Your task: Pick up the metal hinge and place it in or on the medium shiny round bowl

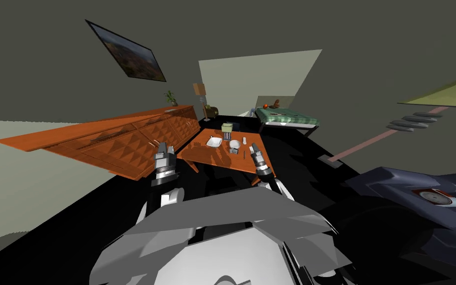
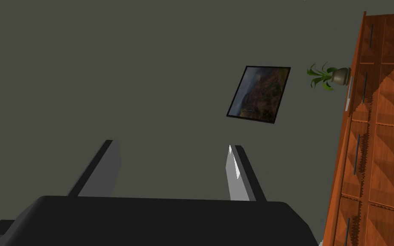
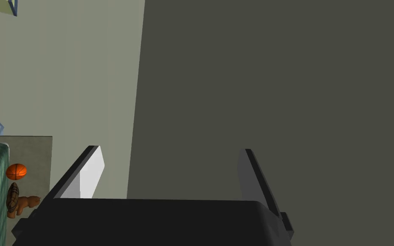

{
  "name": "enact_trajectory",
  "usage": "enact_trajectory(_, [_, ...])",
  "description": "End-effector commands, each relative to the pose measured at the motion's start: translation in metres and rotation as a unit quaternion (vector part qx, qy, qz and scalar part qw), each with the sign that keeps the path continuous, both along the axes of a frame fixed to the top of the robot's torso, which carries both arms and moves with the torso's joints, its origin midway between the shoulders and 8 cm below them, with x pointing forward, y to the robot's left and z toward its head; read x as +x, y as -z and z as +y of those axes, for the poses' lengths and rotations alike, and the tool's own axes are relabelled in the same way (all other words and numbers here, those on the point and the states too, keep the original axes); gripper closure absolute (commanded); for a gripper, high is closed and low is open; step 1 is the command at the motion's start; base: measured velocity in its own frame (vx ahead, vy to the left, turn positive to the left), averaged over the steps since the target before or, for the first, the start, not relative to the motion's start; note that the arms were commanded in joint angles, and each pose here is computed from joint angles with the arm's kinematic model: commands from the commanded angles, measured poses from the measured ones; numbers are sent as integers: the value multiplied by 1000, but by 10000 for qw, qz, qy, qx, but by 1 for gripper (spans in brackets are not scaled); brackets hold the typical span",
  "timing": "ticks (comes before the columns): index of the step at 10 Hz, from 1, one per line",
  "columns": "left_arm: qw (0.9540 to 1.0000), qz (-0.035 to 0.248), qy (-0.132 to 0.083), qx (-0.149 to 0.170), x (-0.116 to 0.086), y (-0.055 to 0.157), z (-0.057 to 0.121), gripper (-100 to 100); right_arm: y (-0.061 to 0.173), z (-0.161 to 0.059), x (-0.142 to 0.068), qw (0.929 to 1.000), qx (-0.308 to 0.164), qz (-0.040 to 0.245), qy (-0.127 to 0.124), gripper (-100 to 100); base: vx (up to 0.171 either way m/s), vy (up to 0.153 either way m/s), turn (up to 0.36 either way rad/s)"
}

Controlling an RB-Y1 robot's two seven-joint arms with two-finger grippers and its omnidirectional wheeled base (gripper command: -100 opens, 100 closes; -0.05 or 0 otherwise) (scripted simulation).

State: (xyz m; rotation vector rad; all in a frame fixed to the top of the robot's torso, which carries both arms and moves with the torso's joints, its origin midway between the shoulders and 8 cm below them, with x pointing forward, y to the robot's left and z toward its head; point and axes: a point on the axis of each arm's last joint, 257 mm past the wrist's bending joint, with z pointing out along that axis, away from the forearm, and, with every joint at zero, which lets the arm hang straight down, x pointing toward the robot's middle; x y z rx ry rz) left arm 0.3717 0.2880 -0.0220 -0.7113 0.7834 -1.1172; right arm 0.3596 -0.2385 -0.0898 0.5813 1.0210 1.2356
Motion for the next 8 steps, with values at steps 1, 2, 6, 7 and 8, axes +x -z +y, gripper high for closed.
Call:
enact_trajectory(1, [10000, 0, 0, 0, 0, 0, 0, 0, 19, -1, 2, 9997, -91, 205, -34, -100, -33, 18, 65])
enact_trajectory(2, [10000, 0, 0, 0, 0, 0, 0, 0, 39, 2, 2, 9986, -287, 419, -154, -100, -40, 26, 147])
enact_trajectory(6, [10000, 0, 0, 0, 0, 0, 0, 0, 82, -1, 1, 9947, -508, 864, -228, -100, -20, 21, 71])
enact_trajectory(7, [10000, 1, 0, 0, 0, 0, 0, 0, 104, 1, -2, 9906, -736, 1093, -356, -100, -34, 30, 156])
enact_trajectory(8, [10000, 0, 0, 0, 0, 0, 0, 0, 115, -3, -3, 9894, -743, 1205, -329, -100, -30, 30, 81])
